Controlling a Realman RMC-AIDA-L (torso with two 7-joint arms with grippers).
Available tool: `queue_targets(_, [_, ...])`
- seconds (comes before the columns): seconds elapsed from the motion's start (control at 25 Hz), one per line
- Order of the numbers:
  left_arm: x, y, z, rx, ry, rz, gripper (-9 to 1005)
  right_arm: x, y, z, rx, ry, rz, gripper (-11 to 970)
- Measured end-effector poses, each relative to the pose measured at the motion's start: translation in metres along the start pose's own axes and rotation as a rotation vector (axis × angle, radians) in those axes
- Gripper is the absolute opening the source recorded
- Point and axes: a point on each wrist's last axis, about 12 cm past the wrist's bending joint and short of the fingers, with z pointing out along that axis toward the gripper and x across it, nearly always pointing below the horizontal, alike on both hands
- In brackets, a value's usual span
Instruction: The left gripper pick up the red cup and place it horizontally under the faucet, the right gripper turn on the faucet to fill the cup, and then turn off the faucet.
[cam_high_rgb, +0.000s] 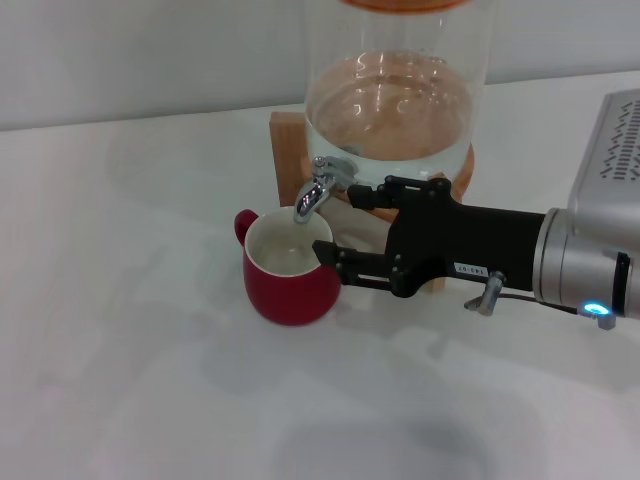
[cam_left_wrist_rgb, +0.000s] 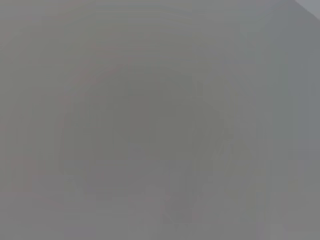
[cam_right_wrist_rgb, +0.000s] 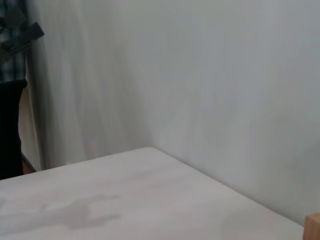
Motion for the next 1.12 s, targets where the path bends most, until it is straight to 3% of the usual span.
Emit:
queue_targets(0.64, [0.000, -0.001, -0.002, 0.001, 0.000, -0.001, 880, -0.002, 0.000, -0.004, -0.018, -0.005, 0.005, 720])
queue_targets(0.8, [0.000, -0.001, -0.002, 0.000, -0.002, -0.001, 880, -0.008, 0.001, -0.026, -0.056, -0.032, 0.021, 720])
queue_targets(1.12, [-0.001, 0.000, 0.000, -0.001, -0.003, -0.021, 880, -0.008, -0.023, -0.086, 0.136, -0.049, 0.049, 720])
